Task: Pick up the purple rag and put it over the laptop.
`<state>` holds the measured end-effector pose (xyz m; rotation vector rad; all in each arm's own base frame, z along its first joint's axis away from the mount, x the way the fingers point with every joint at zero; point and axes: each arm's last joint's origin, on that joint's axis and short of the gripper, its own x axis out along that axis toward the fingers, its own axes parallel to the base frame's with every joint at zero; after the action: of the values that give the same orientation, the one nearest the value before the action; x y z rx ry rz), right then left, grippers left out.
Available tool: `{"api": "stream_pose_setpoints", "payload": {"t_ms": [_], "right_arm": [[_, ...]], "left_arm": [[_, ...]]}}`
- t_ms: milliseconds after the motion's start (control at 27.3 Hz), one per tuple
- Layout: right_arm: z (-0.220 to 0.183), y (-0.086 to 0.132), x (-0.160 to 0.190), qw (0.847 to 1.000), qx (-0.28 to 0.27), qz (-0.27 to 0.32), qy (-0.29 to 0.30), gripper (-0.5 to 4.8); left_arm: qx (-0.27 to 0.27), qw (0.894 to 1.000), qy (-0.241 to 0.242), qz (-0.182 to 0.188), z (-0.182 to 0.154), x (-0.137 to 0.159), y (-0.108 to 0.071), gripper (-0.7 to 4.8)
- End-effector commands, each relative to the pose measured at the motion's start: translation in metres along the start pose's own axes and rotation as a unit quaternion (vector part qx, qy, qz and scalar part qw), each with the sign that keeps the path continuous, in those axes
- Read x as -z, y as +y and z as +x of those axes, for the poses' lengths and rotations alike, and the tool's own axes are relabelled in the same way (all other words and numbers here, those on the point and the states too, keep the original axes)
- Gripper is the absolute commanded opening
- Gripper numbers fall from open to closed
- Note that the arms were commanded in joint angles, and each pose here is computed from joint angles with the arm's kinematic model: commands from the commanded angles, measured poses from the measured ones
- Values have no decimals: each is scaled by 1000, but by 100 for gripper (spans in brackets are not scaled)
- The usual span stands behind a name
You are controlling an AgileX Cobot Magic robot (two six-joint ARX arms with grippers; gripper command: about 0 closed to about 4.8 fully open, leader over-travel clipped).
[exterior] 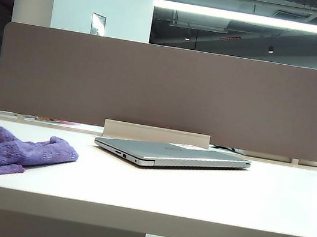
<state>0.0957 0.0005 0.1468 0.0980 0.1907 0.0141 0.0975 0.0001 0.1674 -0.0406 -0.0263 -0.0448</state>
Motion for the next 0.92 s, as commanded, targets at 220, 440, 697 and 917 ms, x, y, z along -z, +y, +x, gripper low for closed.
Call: {"api": "stream_pose_setpoints", "payload": {"t_ms": [220, 440, 697, 917], "right_arm": [[0, 0, 0, 1000, 0, -1, -4, 22], [0, 2, 0, 999, -32, 36, -3, 22], [0, 6, -2, 995, -94, 44, -2, 22], [-3, 14, -5, 971, -232, 64, 1, 22]], "left_arm": [[2, 1000, -7, 1, 0, -2, 0, -6], [2, 1000, -7, 1, 0, -2, 0, -6], [2, 1000, -7, 1, 0, -2, 0, -6], [2, 1000, -7, 1, 0, -2, 0, -6]]}}
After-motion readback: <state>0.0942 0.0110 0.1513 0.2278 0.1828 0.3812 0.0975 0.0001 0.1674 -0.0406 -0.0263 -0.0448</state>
